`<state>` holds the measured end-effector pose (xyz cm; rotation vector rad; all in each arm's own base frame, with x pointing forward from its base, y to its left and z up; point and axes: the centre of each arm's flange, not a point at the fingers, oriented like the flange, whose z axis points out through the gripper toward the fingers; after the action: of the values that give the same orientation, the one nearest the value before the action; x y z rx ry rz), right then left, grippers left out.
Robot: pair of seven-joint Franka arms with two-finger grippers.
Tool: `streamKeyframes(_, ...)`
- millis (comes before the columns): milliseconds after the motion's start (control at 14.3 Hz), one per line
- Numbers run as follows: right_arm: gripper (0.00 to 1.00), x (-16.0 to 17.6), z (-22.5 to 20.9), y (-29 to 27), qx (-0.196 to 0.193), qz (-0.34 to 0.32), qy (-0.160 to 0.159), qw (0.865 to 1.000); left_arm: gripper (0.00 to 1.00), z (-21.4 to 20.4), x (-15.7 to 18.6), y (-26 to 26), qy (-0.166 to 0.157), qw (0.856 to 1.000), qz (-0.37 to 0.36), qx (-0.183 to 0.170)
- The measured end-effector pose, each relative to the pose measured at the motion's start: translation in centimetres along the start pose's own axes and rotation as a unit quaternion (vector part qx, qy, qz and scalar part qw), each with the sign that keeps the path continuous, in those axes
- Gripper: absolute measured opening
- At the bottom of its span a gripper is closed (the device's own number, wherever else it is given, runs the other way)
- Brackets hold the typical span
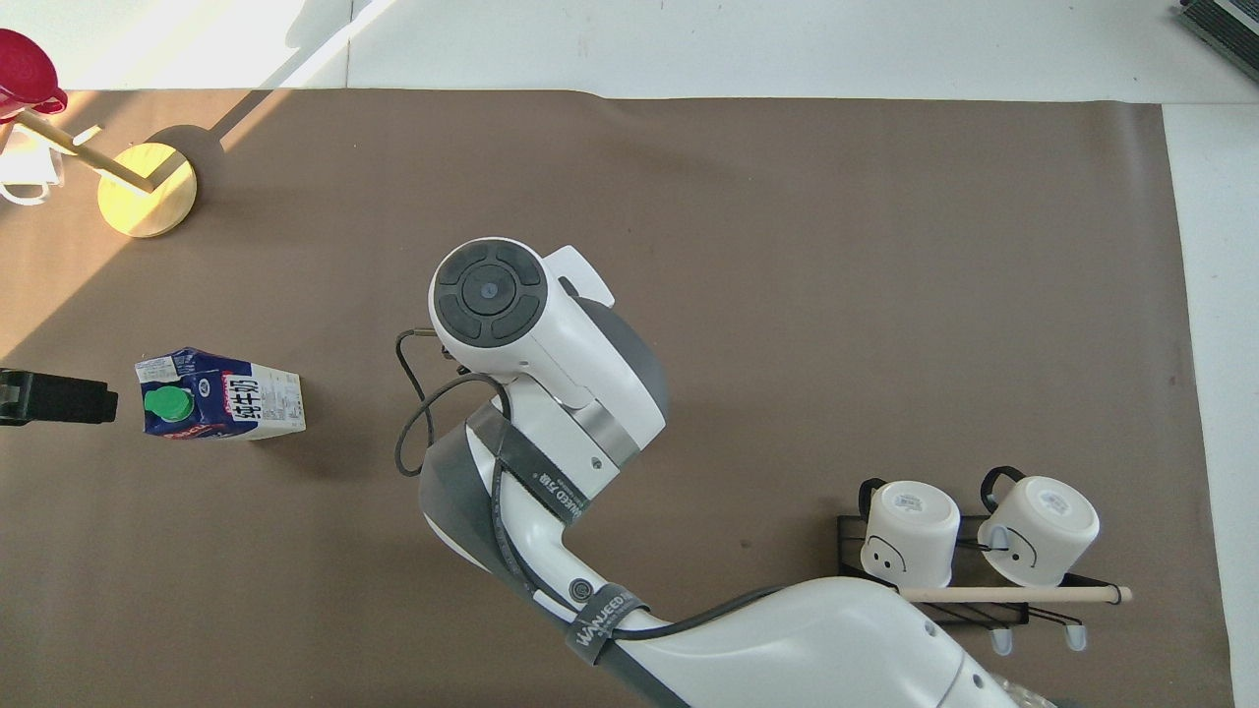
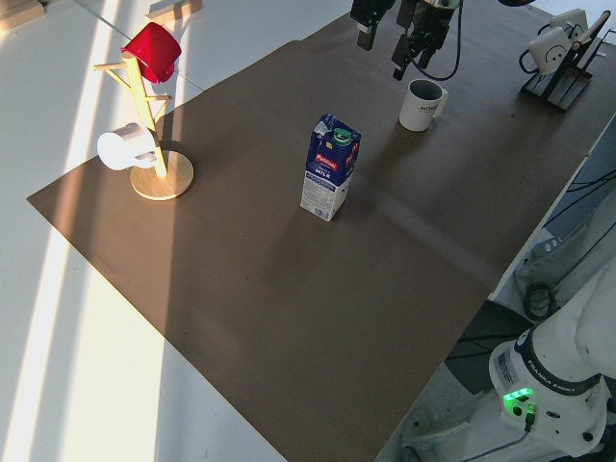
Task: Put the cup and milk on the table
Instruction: 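Carry the mug toward the table centre and set it down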
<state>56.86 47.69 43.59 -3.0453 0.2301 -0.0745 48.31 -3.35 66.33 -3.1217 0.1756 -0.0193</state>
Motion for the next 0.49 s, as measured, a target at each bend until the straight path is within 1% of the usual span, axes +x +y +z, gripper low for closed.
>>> streamKeyframes(70, 1.0, 0.5, -1.9, 1.0, 0.003, 0.007, 0.006, 1.0, 1.0, 0.0, 0.0, 0.0, 0.0, 1.0, 0.0, 0.0)
streamKeyframes(210, 1.0, 2.3, -5.8, 4.7, 0.008, 0.033, 0.021, 0.999, 1.0, 0.0, 0.0, -0.1, 0.0, 1.0, 0.0, 0.001)
streamKeyframes(490, 1.0, 5.5, -11.5, 14.0, 0.005, 0.078, 0.045, 0.996, 1.0, 0.1, -0.1, -0.3, -0.005, 1.0, -0.002, 0.001)
